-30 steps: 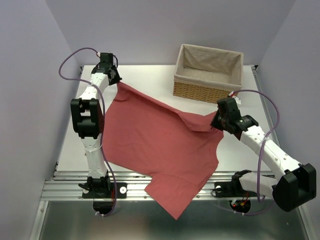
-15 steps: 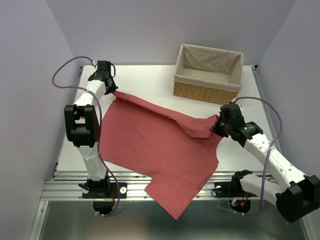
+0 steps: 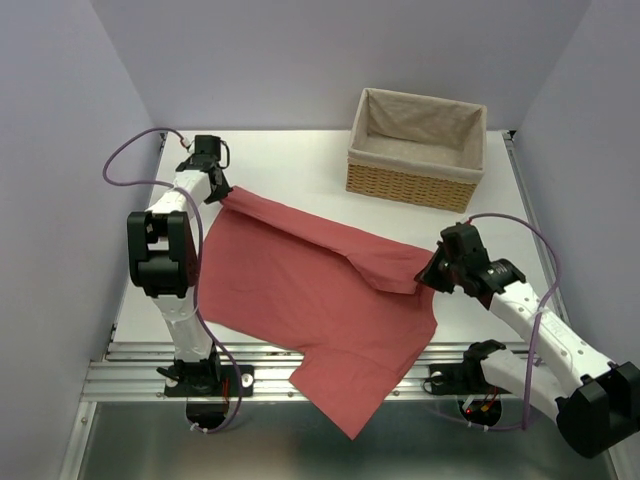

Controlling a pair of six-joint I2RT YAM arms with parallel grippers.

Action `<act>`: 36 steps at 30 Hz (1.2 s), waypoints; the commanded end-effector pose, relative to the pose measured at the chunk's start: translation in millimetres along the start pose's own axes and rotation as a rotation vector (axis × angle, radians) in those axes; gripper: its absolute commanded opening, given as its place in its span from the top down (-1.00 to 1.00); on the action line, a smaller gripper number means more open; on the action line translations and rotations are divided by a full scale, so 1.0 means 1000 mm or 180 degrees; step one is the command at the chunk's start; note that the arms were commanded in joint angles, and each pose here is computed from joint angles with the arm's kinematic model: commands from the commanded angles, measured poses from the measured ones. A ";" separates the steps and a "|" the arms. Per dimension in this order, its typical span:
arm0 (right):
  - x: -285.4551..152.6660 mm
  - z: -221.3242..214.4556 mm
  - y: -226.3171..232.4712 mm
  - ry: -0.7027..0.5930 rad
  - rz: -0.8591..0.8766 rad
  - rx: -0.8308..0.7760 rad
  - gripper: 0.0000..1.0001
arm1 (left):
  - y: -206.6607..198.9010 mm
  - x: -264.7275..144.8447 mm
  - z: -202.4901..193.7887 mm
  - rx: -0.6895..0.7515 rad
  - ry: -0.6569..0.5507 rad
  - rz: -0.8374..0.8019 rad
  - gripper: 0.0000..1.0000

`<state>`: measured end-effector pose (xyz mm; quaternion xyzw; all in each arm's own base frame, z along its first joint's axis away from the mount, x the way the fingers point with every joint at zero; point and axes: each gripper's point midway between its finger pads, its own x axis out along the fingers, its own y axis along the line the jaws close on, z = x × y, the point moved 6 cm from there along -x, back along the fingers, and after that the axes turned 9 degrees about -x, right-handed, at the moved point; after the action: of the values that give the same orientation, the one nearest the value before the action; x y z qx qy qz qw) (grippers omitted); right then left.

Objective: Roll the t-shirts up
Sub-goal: Fold the T-shirt at the center of the board.

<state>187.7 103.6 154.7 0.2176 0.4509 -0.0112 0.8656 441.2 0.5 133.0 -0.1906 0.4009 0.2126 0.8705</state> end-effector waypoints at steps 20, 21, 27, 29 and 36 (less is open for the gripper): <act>-0.034 -0.020 0.019 0.0467 0.0554 -0.0384 0.99 | 0.032 -0.026 -0.005 -0.0017 -0.0121 0.0322 1.00; -0.032 -0.026 0.017 0.0513 0.0545 -0.0387 0.99 | 0.033 -0.026 -0.006 -0.0019 -0.0118 0.0335 1.00; -0.028 -0.044 0.011 0.0659 0.0598 -0.0347 0.78 | 0.034 -0.026 -0.009 -0.0013 -0.0074 0.0335 0.96; -0.029 -0.045 0.013 0.0686 0.0671 -0.0337 0.19 | 0.033 -0.026 -0.009 -0.0008 -0.0045 0.0324 0.69; -0.030 -0.018 0.010 0.0231 0.0293 -0.0351 -0.64 | 0.014 -0.055 0.018 -0.0100 -0.0231 -0.0067 -0.11</act>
<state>142.5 119.2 156.7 0.2019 0.5109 0.0910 0.8306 405.3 9.2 133.8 -0.1783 0.4185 0.2364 0.8586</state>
